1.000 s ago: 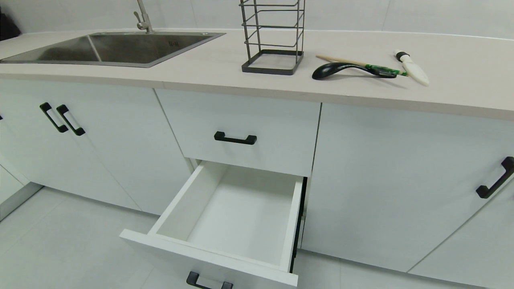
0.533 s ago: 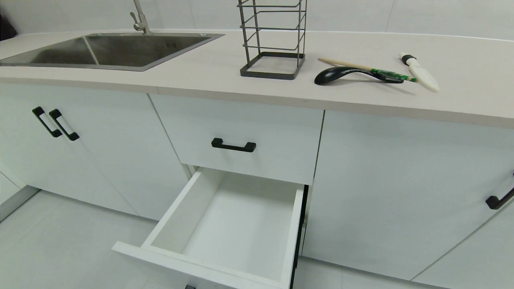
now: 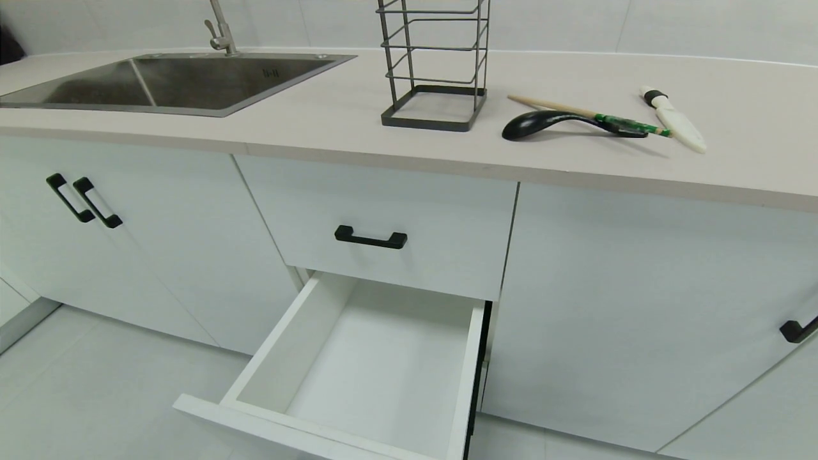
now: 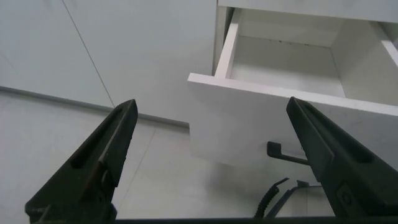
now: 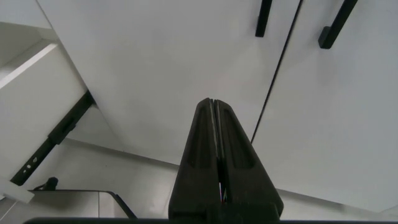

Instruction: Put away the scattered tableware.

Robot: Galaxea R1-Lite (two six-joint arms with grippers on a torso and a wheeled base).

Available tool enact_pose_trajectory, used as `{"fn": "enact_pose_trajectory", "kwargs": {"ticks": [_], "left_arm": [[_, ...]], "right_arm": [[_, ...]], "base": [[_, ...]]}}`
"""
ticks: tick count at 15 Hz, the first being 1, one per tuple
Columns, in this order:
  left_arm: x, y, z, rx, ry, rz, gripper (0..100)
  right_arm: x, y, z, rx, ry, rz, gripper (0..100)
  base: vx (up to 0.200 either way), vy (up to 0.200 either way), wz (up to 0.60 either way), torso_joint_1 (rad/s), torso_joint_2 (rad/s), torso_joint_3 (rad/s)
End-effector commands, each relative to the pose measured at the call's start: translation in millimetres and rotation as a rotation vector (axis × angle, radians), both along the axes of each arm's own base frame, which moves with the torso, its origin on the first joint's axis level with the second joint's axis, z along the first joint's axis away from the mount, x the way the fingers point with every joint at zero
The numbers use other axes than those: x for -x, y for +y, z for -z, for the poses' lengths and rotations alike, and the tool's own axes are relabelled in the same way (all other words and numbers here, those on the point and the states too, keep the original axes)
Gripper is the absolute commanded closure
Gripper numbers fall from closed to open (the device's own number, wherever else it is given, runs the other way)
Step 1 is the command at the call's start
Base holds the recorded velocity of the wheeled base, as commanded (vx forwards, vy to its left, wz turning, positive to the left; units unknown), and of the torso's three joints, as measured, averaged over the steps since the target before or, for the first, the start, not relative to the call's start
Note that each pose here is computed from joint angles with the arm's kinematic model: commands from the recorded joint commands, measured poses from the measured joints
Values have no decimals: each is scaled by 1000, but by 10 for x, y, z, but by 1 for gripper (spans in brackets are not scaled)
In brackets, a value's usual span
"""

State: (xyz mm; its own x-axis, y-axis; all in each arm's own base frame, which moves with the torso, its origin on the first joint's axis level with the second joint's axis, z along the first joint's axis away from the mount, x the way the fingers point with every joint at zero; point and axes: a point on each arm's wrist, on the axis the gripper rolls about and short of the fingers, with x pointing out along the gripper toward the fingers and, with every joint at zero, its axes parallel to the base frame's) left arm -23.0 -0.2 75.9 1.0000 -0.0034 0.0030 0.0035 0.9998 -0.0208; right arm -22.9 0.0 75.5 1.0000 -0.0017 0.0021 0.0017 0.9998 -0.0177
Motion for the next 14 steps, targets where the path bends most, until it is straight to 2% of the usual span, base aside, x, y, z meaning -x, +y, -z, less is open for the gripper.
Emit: {"fn": "enact_pose_trajectory", "kwargs": {"ticks": [1,6,14], "left_arm": [[-1,0,0,1,1,0,0],[-1,0,0,1,1,0,0],[-1,0,0,1,1,0,0]], "right_arm": [[-1,0,-1,1,1,0,100],[-1,0,-1,1,1,0,100],[-1,1,-1,7,1,-6,100]], "base": [[0,0,0,149,-198,-32],[0,0,0,236,-166,-132],[0,0,0,204,-568,-210]]}}
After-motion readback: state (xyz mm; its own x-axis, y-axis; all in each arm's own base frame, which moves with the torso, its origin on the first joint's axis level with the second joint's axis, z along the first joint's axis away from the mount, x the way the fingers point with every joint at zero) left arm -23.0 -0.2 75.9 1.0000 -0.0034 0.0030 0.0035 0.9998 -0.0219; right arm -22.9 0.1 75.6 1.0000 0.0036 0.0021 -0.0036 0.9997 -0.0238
